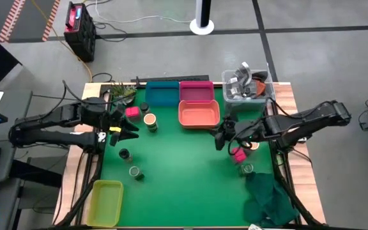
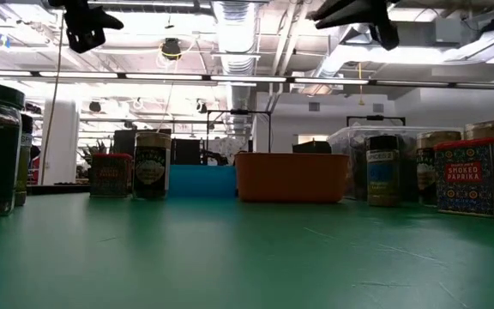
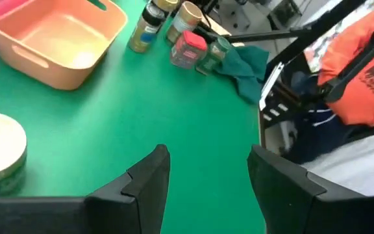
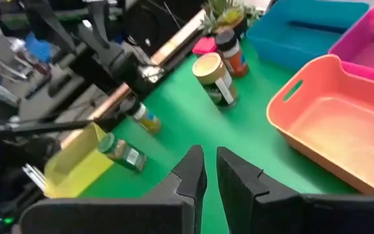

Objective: Sort spices by type
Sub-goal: Put the bottom black seasoning bottle into the blue bin

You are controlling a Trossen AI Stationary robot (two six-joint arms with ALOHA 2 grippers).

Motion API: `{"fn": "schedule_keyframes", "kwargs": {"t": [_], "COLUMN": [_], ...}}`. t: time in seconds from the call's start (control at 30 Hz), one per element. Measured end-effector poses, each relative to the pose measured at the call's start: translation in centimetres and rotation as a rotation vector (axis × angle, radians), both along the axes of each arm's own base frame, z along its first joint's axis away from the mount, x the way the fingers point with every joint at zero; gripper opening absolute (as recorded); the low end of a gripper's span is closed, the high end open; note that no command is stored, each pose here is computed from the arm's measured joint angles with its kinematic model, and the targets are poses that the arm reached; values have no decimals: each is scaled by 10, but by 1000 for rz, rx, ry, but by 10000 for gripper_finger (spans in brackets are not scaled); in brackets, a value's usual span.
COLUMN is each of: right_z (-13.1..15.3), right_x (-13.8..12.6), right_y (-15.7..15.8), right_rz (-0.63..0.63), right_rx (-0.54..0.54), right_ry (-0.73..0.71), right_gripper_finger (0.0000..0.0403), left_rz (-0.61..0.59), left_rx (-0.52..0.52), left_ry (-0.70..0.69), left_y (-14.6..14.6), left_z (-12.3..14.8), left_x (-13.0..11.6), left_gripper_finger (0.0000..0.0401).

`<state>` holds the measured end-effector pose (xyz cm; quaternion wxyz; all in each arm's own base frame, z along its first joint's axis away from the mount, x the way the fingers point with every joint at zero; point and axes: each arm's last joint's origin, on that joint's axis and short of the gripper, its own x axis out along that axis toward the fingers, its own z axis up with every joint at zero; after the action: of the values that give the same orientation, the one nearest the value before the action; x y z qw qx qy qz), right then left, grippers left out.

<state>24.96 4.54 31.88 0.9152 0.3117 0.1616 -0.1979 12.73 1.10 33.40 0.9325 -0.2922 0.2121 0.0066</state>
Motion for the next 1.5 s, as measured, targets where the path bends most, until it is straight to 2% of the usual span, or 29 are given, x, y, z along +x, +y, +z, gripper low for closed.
{"fn": "schedule_keyframes", "kwargs": {"t": [0.13,0.27,0.43,0.57,0.73,0.83,0.93,1.07,1.17,1.3,1.5], "right_z": [8,10,12,12,6,3,1,2,2,0,-1], "right_x": [6,11,17,24,35,38,39,40,39,39,39], "right_y": [12,28,45,57,66,67,68,65,64,60,58], "right_rz": [25,52,63,125,173,195,209,205,204,196,185], "right_rx": [22,0,-38,-115,-181,-170,-157,-165,-170,-176,-174], "right_ry": [8,63,116,155,193,208,216,217,225,251,262], "right_gripper_finger": [70,70,70,70,80,106,150,214,246,254,254], "left_rz": [28,58,19,-111,-306,-354,-409,-423,-432,-464,-499], "left_rx": [-48,-79,-70,23,140,218,304,411,485,531,527], "left_ry": [73,186,317,375,479,577,666,778,838,881,892], "left_y": [-5,-11,-19,-27,-40,-47,-53,-56,-58,-60,-62], "left_z": [-5,-7,2,8,-1,-10,-19,-31,-38,-45,-49], "left_x": [-7,-16,-23,-23,-15,-7,2,13,22,31,38], "left_gripper_finger": [199,199,199,199,199,203,219,253,278,292,293]}}
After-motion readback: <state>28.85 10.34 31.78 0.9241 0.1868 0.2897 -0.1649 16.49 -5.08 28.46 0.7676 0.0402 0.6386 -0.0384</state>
